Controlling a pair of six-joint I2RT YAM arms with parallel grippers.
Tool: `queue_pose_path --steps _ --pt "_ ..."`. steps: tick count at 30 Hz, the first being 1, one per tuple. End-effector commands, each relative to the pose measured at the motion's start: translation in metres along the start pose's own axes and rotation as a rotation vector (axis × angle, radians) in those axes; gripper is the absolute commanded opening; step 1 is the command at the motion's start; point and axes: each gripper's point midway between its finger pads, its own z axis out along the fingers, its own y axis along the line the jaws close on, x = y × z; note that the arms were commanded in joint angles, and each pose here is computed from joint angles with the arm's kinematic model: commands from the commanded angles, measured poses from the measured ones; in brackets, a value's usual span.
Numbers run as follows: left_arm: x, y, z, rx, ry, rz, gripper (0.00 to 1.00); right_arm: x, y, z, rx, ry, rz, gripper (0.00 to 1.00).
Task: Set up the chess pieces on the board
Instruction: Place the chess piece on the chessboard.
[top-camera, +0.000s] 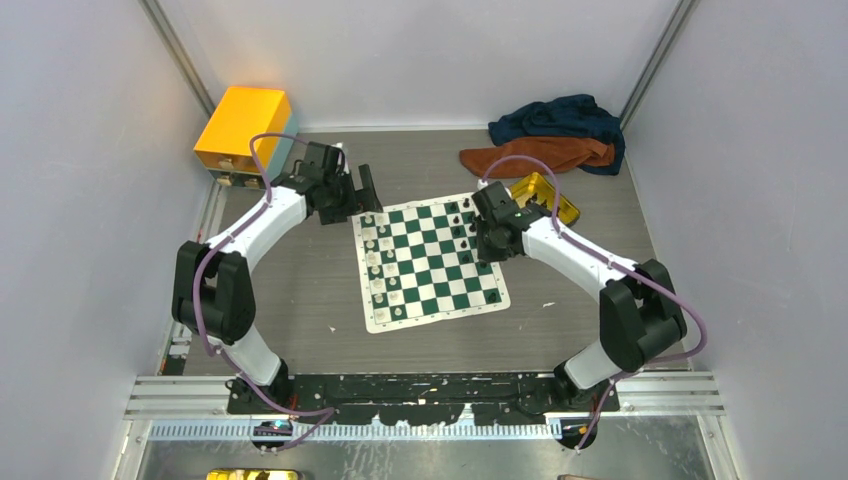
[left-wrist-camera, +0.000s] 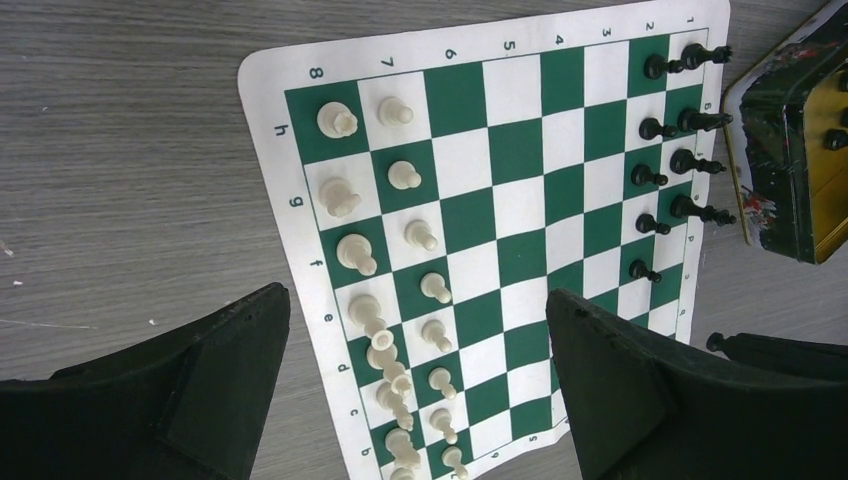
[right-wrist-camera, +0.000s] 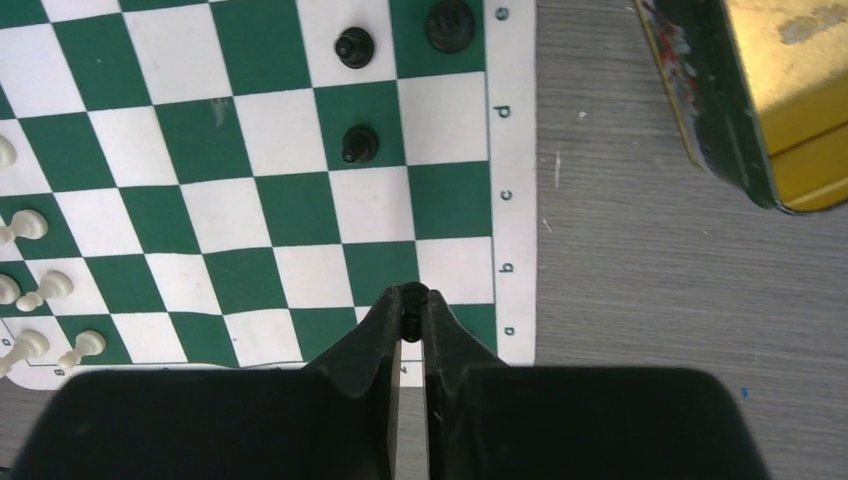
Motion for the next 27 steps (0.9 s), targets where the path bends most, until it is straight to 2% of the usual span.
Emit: queue_pose_path --steps 1,27 --pt "-0.016 -0.01 -0.014 0.024 -0.073 0.007 1.0 -0.014 0.02 0.009 -0.05 -0.06 -0.002 0.01" --pt "-0.014 -0.008 -0.009 0.016 -0.057 0.023 1.0 -0.015 0.038 0.049 -0.031 -0.007 -0.061 0.01"
